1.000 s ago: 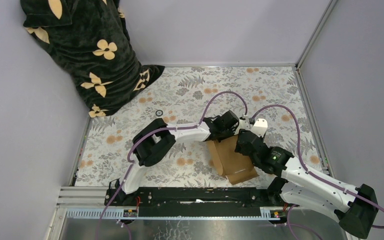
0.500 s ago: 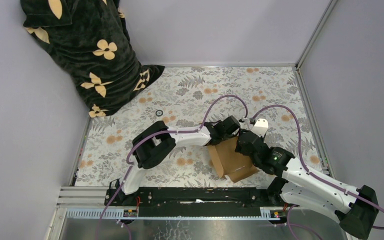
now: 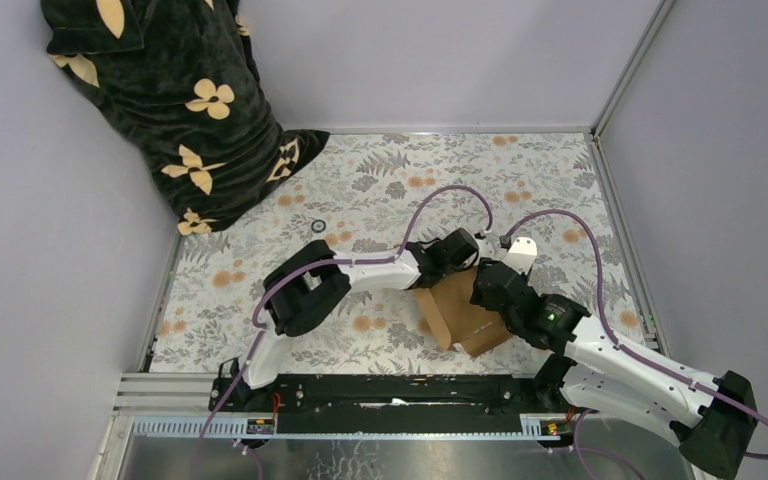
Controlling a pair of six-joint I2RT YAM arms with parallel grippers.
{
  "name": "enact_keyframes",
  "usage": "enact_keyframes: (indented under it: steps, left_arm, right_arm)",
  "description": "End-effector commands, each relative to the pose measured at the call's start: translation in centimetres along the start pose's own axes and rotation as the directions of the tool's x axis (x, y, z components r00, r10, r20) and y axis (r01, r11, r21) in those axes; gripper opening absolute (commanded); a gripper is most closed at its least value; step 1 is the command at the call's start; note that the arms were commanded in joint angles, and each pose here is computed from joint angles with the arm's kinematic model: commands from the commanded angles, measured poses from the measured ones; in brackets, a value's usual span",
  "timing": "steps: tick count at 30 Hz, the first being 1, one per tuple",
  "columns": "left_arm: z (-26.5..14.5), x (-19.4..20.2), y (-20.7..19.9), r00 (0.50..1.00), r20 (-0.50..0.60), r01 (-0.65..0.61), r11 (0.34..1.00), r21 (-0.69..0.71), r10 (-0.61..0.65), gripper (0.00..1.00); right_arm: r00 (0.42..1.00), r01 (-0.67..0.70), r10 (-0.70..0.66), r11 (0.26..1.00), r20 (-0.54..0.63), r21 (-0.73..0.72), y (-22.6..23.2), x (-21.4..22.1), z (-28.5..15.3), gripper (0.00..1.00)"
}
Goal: Fold the paper box
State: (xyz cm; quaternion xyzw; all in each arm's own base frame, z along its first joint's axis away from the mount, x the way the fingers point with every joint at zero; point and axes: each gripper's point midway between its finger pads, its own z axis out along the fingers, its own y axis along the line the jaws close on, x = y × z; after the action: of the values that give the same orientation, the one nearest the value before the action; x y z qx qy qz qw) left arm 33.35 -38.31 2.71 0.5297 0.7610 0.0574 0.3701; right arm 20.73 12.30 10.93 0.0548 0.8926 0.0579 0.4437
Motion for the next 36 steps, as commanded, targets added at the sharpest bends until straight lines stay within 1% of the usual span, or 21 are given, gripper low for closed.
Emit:
enact_keyframes:
  steps: [1, 6, 11, 13, 14, 17, 19, 22, 27, 33, 36]
  left_arm:
    - [1.2, 1.7, 2.5, 0.997, -0.037, 0.061, 0.998, -0.01, -0.061, 0.22]
    - [1.8, 2.0, 3.5, 0.984, -0.021, 0.179, 0.981, 0.08, -0.178, 0.28]
    - [2.8, 3.5, 4.1, 0.969, -0.088, 0.241, 0.964, 0.109, -0.232, 0.29]
    - [3.2, 4.0, 4.4, 0.963, -0.104, 0.257, 0.961, 0.099, -0.247, 0.29]
    - [3.2, 4.2, 4.5, 0.96, -0.111, 0.265, 0.96, 0.09, -0.255, 0.29]
    - [3.2, 5.1, 4.7, 0.951, -0.137, 0.287, 0.956, 0.065, -0.276, 0.29]
    - [3.1, 5.5, 4.7, 0.943, -0.145, 0.31, 0.949, 0.056, -0.3, 0.29]
    - [2.8, 6.4, 4.9, 0.922, -0.171, 0.358, 0.934, 0.023, -0.349, 0.29]
    - [2.0, 8.2, 5.6, 0.87, -0.221, 0.437, 0.897, -0.065, -0.44, 0.29]
    - [0.9, 10.4, 6.1, 0.808, -0.222, 0.526, 0.838, -0.142, -0.545, 0.29]
    - [0.3, 11.5, 6.6, 0.783, -0.224, 0.552, 0.814, -0.181, -0.581, 0.29]
  right_arm:
    - [0.999, -0.023, 0.023, 1.0, 0.025, -0.018, 0.5, -0.9, -0.1, 0.61]
    - [1.0, -0.01, 0.011, 1.0, 0.029, -0.027, 0.9, -1.7, -0.3, 0.61]
    - [1.0, -0.005, 0.005, 0.999, 0.027, -0.034, 1.5, -2.5, -0.6, 0.62]
    - [1.0, -0.018, 0.019, 0.999, 0.024, -0.032, 1.5, -2.7, -0.8, 0.69]
    - [0.999, -0.029, 0.03, 0.999, 0.022, -0.035, 1.6, -2.8, -0.9, 0.71]
    - [0.998, -0.067, 0.067, 0.997, 0.01, -0.038, 1.4, -2.7, -0.9, 0.72]
    - [0.996, -0.093, 0.093, 0.995, -0.01, -0.036, 1.3, -2.4, -0.8, 0.71]
    - [0.988, -0.147, 0.145, 0.988, -0.048, -0.039, 1.4, -1.8, -0.5, 0.64]
    - [0.969, -0.233, 0.228, 0.972, -0.093, -0.045, 1.4, -0.7, -0.1, 0.55]
    - [0.952, -0.29, 0.285, 0.956, -0.115, -0.037, 0.7, -0.5, -0.1, 0.54]
    - [0.94, -0.316, 0.308, 0.948, -0.147, -0.031, 0.7, -0.1, 0.2, 0.54]
